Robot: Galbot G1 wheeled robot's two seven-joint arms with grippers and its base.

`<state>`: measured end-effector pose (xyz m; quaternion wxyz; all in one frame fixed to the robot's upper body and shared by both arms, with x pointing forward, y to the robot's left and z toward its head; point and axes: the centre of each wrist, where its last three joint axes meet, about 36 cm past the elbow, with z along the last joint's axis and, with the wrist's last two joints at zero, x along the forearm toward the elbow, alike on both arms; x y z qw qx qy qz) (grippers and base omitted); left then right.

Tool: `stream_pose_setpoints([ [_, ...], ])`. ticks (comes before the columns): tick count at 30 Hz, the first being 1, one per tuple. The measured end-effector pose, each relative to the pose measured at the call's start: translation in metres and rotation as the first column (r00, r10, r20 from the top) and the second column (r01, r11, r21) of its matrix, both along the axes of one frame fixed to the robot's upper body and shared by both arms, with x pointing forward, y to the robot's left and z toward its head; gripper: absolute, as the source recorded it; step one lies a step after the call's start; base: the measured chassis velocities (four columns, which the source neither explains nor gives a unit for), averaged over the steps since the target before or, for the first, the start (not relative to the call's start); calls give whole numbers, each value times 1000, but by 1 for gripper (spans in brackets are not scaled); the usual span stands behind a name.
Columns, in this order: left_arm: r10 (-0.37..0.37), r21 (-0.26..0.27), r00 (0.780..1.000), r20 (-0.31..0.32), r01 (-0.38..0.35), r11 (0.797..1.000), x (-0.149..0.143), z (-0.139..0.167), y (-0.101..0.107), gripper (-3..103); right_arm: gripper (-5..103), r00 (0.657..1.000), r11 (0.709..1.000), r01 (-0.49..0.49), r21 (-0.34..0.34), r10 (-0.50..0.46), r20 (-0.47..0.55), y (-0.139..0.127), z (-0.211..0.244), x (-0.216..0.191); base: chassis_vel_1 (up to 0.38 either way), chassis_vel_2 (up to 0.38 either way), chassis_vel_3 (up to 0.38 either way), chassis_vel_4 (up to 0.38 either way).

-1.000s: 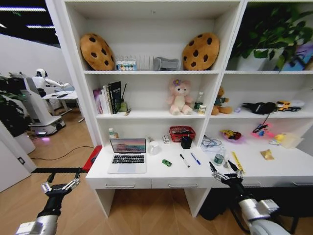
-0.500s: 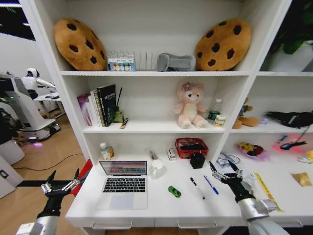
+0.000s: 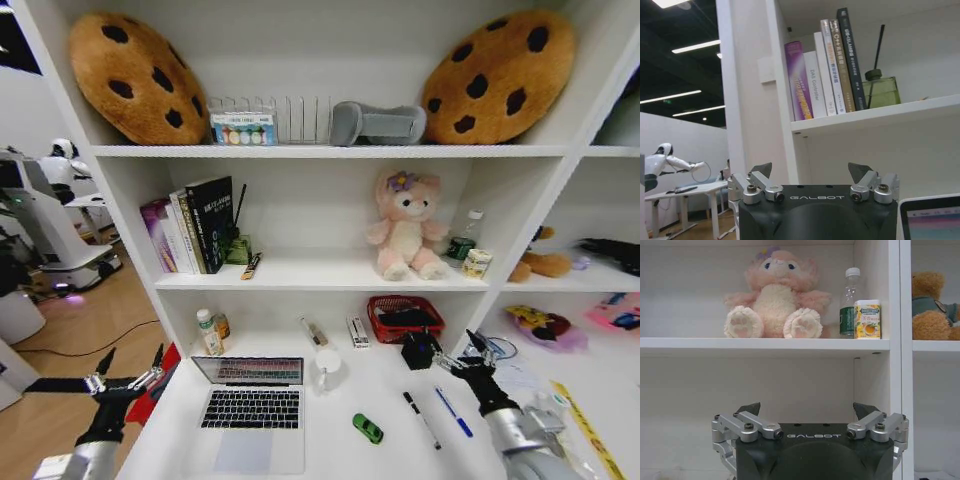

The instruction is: Organize the objects on the table.

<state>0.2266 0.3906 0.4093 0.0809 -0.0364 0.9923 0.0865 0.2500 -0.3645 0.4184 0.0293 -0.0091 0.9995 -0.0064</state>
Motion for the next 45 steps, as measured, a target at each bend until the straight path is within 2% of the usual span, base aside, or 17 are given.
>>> stream_pose_setpoints([
  [5,-92,76,995,-32,94,993,3,13,7,74,100,1000,1000,18,7,-18,-15,4,-8,-7,0,0,0,0],
  [6,-135,105,990,-47,139,985,5,19,10,63,100,999,1000,22,8,-22,-23,4,-13,-9,0,0,0,0],
  [8,-158,122,986,-56,164,979,7,23,11,63,100,999,1000,24,9,-24,-28,4,-16,-10,0,0,0,0],
  [11,-262,198,960,-95,276,940,17,44,11,46,100,998,999,33,26,-31,-52,7,-32,-13,0,0,0,0],
  [15,-316,234,940,-125,337,912,20,55,7,36,100,998,999,24,43,-21,-64,14,-42,-9,0,0,0,0],
  [17,-386,270,907,-171,420,867,28,66,2,25,100,996,998,16,59,-11,-86,22,-56,-8,0,0,0,0],
  [18,-386,270,907,-171,420,867,28,66,2,25,100,996,998,16,59,-11,-86,22,-56,-8,0,0,0,0],
  [20,-440,300,871,-218,489,819,39,71,2,15,100,995,998,19,64,-13,-97,26,-65,-10,0,0,0,0],
  [21,-440,300,871,-218,489,819,39,71,2,15,100,995,998,19,64,-13,-97,26,-65,-10,0,0,0,0],
  [23,-471,316,844,-254,533,785,49,75,4,4,100,995,997,25,69,-18,-97,28,-70,-11,0,0,0,0],
  [29,-526,319,793,-307,606,728,72,88,0,0,100,995,997,31,69,-24,-102,27,-74,-12,0,0,0,0],
  [32,-572,354,736,-361,676,647,101,106,-3,0,100,994,997,38,72,-30,-103,27,-76,-15,0,0,0,0],
  [34,-575,355,730,-370,683,639,104,107,-3,0,100,994,997,39,72,-31,-104,28,-77,-16,0,0,0,0],
  [35,-587,341,705,-398,708,619,110,108,-6,0,100,994,997,39,68,-32,-107,31,-81,-19,0,0,0,0],
  [37,-592,334,695,-408,717,612,111,108,-7,0,100,994,997,41,66,-33,-108,32,-82,-20,0,0,0,0],
  [44,-626,289,608,-488,790,541,97,92,-17,0,100,992,996,57,67,-49,-115,32,-89,-26,0,0,0,0],
  [45,-640,278,577,-507,813,512,88,85,-20,0,100,992,996,64,69,-56,-110,32,-89,-25,0,0,0,0],
])
